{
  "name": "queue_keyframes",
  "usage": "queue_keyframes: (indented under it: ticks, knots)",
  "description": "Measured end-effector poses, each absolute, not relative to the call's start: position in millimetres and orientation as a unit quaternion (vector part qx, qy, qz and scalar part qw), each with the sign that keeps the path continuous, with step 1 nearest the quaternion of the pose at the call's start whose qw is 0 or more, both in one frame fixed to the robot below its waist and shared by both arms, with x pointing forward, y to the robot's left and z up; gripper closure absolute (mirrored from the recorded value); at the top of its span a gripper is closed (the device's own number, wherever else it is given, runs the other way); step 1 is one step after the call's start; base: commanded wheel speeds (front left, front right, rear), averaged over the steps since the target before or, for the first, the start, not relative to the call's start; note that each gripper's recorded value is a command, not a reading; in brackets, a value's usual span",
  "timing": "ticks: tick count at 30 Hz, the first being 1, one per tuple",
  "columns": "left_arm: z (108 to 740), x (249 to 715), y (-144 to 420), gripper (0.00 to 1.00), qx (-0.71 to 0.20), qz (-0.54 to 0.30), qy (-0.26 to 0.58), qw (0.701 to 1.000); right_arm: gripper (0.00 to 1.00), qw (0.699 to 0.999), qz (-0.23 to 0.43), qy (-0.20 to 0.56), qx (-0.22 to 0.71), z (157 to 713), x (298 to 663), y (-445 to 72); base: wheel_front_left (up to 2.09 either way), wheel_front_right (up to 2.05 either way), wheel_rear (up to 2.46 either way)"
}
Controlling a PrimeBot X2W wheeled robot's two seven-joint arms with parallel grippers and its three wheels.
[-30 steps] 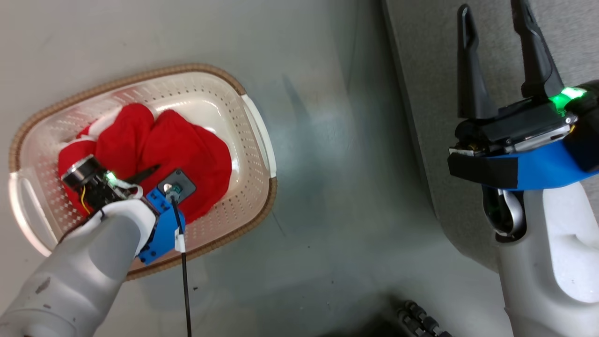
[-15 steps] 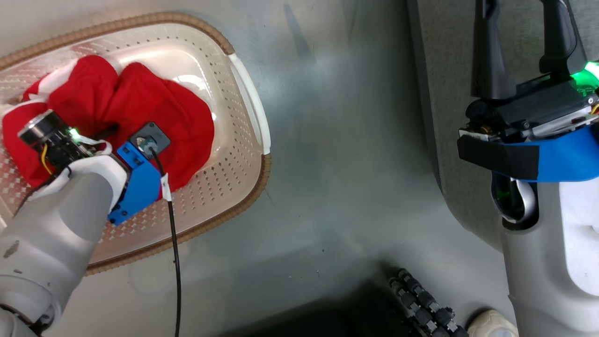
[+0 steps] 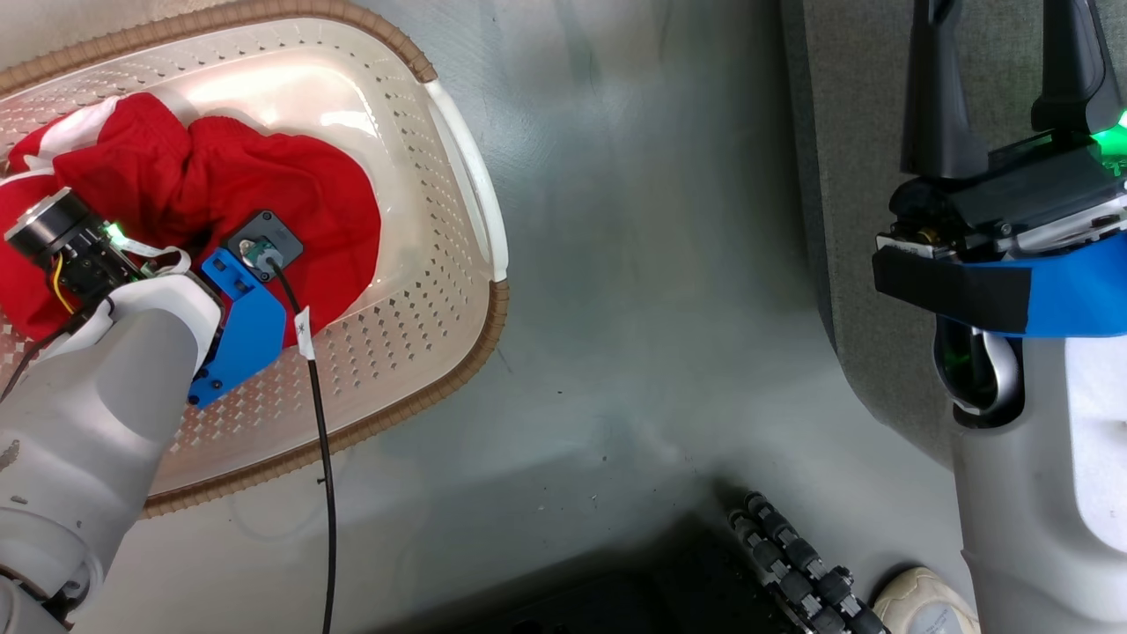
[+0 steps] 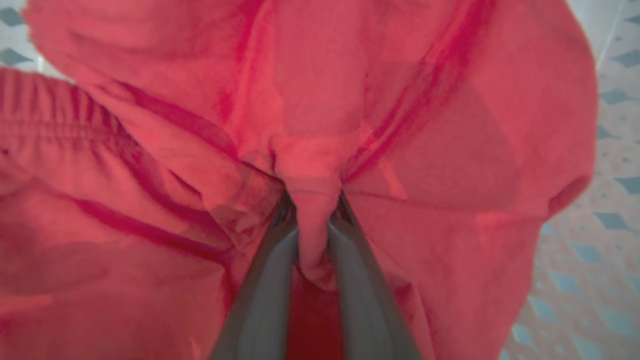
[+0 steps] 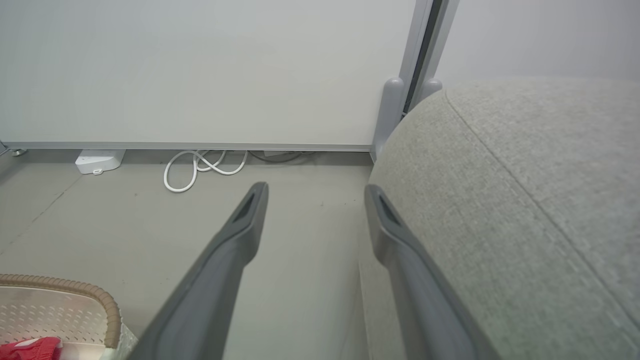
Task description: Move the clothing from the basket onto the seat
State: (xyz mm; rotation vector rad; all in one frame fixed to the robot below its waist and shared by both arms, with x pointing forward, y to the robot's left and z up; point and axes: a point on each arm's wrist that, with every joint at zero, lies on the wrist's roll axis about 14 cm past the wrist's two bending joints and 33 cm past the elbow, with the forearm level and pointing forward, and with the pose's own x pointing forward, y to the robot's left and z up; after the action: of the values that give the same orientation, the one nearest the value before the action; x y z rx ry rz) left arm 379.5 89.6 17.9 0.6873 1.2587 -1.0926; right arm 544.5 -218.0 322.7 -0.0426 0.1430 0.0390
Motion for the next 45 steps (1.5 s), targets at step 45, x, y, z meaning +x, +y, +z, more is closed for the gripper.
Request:
queue_keyframes:
  ticks: [45]
  knots:
    - [275,448,-5,1.0,0.112,-0.433,0.289,0.846,0.0,0.999,0.041,-0.021,-0.018,454,509,-193,0.0,0.0,0.0]
